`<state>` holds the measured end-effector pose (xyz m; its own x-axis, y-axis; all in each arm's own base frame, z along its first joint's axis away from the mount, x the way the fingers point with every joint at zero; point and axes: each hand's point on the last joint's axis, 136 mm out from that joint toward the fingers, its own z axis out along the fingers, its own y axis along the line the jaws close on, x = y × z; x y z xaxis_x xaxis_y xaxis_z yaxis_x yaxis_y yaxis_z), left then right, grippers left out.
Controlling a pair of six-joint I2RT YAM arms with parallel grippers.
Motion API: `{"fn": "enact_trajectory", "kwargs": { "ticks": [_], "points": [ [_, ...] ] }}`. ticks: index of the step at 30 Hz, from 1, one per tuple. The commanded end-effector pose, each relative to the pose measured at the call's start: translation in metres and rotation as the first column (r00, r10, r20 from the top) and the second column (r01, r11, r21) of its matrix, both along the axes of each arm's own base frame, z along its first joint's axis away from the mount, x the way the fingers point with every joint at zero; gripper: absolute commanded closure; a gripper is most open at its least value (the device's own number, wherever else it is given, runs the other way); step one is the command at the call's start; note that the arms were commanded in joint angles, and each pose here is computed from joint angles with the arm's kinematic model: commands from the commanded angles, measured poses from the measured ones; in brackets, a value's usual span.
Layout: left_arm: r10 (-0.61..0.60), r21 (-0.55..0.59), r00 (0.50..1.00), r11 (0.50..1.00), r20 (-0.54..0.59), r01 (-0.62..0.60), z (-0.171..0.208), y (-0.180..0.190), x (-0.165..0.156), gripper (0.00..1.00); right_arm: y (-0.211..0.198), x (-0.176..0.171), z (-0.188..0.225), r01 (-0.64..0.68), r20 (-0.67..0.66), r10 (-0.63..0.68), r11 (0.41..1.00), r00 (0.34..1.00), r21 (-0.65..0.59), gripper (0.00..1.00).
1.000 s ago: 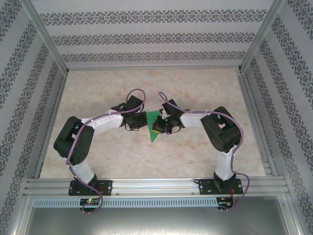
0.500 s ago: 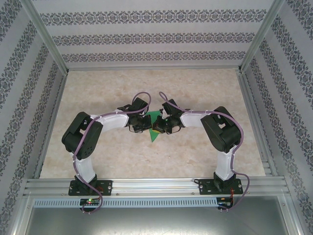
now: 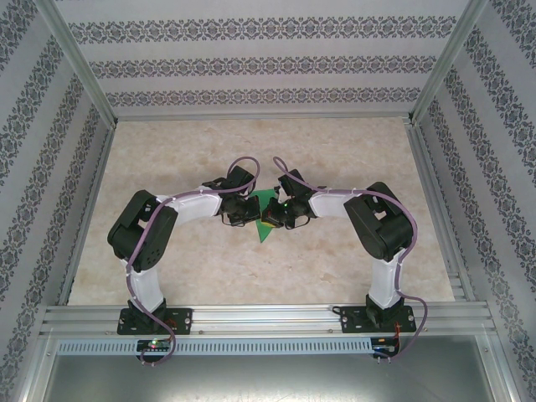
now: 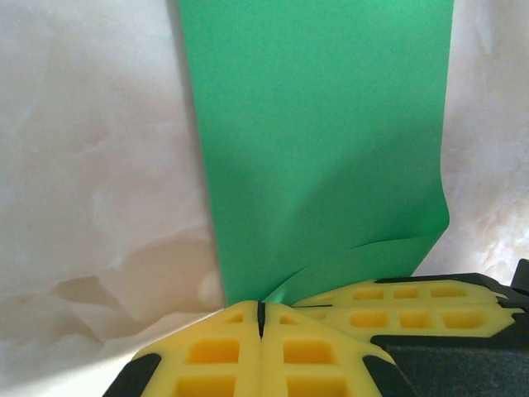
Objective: Fold a paper plane with a square sheet of paper (pick it up from the middle)
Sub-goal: Third fold the triangle at the center of the table.
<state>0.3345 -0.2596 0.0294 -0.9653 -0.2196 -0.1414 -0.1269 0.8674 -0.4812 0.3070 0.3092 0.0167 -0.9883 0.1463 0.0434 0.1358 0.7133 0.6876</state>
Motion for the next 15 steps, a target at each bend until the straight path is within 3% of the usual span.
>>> {"fn": "enact_trajectory", "kwargs": {
  "ticks": [1,15],
  "points": [
    [-0.012,0.052,1.0,0.999,-0.007,0.012,-0.0148,0.0021,0.0008,1.0,-0.0044,-0.0095,-0.0097,0.013,-0.04,-0.013,1.0,0.999,-0.013,1.0],
    [-0.007,0.06,1.0,0.998,0.018,0.006,-0.0096,0.0033,0.0053,1.0,-0.0126,-0.0146,-0.0185,0.031,-0.069,-0.034,0.998,0.997,-0.048,1.0]
  ]
}}
